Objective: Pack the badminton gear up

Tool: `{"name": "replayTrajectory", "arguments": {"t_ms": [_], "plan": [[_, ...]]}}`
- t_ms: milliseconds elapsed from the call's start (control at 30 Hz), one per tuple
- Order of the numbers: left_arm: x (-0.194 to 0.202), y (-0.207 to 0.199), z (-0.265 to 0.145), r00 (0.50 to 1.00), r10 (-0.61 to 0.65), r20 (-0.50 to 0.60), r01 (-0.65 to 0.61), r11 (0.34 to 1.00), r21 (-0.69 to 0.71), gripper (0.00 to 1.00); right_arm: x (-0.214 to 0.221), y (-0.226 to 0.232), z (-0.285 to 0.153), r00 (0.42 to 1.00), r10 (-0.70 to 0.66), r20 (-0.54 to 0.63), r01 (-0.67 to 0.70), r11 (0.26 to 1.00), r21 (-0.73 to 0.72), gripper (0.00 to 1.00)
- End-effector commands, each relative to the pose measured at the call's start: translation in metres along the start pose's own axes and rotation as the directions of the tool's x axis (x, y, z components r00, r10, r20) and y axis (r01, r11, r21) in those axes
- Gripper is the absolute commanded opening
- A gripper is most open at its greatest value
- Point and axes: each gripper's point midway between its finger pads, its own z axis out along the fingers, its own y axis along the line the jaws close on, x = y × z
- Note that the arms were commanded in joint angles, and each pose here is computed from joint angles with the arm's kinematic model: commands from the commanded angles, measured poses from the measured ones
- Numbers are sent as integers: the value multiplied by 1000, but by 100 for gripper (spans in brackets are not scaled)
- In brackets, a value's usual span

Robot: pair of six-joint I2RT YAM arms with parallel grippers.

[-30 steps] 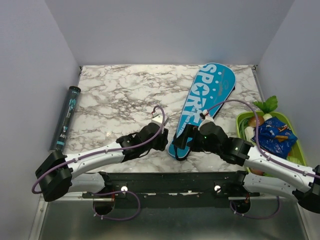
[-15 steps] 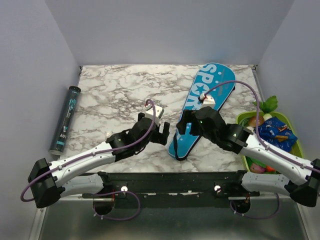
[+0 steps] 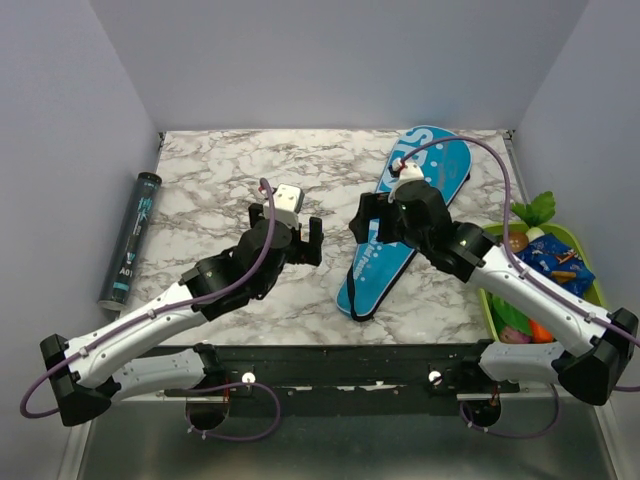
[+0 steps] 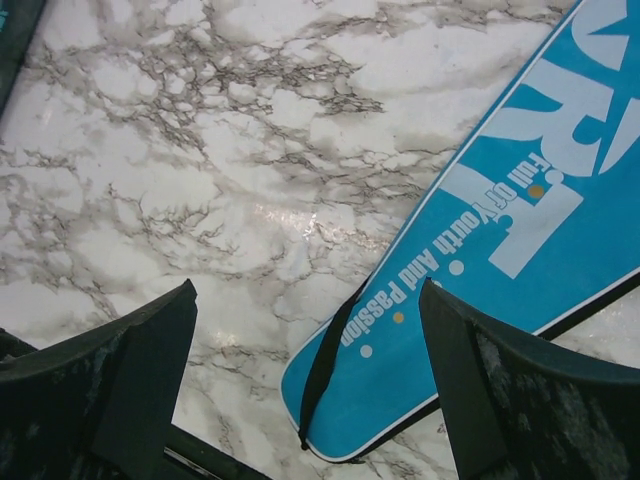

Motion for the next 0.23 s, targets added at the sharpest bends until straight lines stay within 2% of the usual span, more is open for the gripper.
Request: {"name": "replayTrajectory", "arguments": {"t_ms": [0,133,200], "plan": [[-14,19,-6,999,38,16,-36,994,-99,99,-26,4,-8,998,-28,62,28,1000,-5,100],[-18,15,-5,997,44,56,-41,997,-67,99,-33,14,-17,996,-52,78,57,996,-62,100],[-19,8,-5,996,64,60,-63,998,-24,99,-31,9,-17,997,-44,66,46,998,-34,100]]}}
